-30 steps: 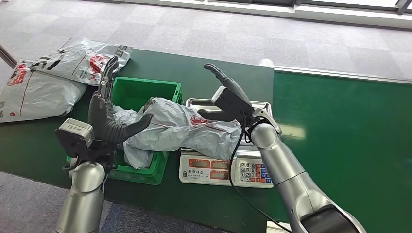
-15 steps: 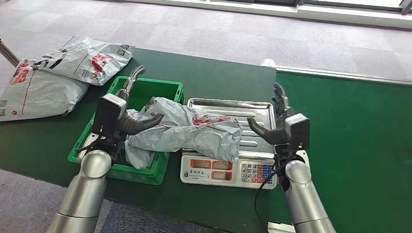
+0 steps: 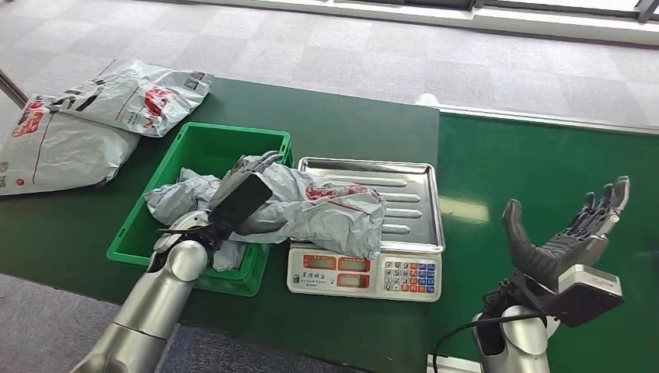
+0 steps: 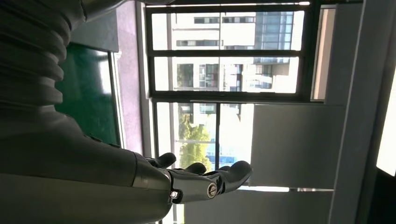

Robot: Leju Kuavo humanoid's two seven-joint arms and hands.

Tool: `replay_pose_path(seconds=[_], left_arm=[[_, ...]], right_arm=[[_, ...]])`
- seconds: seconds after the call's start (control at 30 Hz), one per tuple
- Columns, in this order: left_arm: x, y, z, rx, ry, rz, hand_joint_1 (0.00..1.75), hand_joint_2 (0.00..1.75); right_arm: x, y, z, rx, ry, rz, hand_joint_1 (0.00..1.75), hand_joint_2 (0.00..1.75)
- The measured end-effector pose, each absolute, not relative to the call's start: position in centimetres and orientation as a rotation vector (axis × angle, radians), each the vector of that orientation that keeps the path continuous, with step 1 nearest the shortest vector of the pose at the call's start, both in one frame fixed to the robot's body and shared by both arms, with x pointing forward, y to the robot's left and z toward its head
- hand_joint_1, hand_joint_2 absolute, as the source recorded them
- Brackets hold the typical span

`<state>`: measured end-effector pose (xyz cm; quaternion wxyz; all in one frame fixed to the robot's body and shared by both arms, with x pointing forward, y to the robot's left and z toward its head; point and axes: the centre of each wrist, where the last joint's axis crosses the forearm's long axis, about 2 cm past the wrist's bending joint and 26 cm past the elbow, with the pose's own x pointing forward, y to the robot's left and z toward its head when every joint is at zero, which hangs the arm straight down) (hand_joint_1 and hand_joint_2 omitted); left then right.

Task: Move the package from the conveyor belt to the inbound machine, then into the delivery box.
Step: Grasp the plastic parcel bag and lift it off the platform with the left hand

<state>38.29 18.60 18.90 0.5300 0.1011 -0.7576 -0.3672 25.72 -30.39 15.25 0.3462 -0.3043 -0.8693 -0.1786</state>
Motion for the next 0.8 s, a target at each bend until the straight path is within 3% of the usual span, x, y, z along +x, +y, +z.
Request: replay_pose_path(seconds=[0.1, 0.4, 0.8], left_arm=[[38.4, 16.4, 18.3, 0.252, -1.758, -1.009, 1.75, 1.75], [37.3, 8.7, 17.3, 0.131, -1.707, -1.168, 1.75, 1.75], [37.3, 7.5, 17.2, 0.092, -1.702, -1.162, 1.75, 1.75]], right_arm=[[25.2, -30.1, 15.5, -0.805, -2.258, -0.471, 0.00, 1.75], [25.3, -29.0, 15.9, -0.769, -2.238, -0.467, 0.00, 1.75], [24.9, -28.8, 16.0, -0.764, -2.237, -0.455, 0.00, 1.75]])
